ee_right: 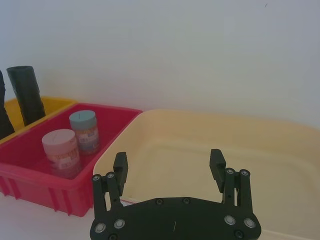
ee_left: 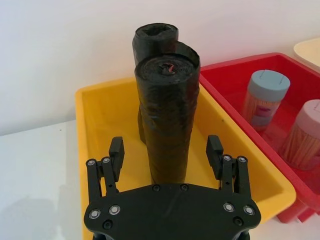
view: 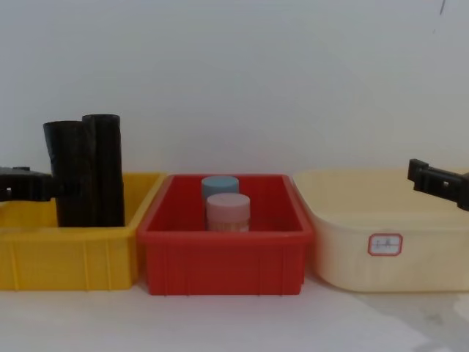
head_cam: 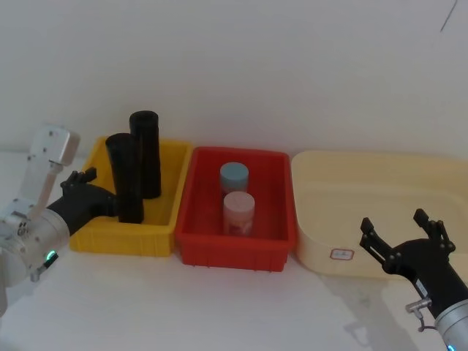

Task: Pick up the garbage bag with the one hand and transfer it to the other hand.

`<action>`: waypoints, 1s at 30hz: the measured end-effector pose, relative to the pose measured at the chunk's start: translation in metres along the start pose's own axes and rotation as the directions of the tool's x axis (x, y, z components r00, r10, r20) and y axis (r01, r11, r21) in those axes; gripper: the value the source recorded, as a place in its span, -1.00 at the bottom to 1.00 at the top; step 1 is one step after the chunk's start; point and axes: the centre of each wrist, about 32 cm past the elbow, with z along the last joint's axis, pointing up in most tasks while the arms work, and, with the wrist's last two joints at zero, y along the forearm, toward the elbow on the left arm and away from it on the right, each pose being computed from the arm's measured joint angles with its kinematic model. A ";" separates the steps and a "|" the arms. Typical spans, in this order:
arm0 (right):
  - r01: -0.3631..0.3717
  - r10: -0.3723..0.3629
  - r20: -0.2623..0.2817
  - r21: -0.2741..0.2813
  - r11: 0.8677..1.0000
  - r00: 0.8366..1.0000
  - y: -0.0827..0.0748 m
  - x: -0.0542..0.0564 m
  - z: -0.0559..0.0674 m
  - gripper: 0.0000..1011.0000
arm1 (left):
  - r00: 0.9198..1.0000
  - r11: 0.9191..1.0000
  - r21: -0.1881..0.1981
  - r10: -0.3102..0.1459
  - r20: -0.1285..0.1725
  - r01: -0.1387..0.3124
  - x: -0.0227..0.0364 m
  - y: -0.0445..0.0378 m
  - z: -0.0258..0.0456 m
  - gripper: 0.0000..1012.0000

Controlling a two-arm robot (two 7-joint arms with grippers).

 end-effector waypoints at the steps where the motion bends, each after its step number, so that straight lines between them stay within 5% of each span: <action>1: 0.000 0.000 0.000 0.000 1.000 1.000 0.000 0.000 0.000 0.98 | 1.000 1.000 0.000 0.001 0.000 -0.001 0.0001 -0.0006 0.0000 0.98; 30: 0.000 0.000 0.000 0.000 1.000 1.000 0.000 0.000 0.000 0.98 | 0.999 0.999 0.012 -0.040 0.028 0.039 0.0078 -0.0270 0.0002 0.98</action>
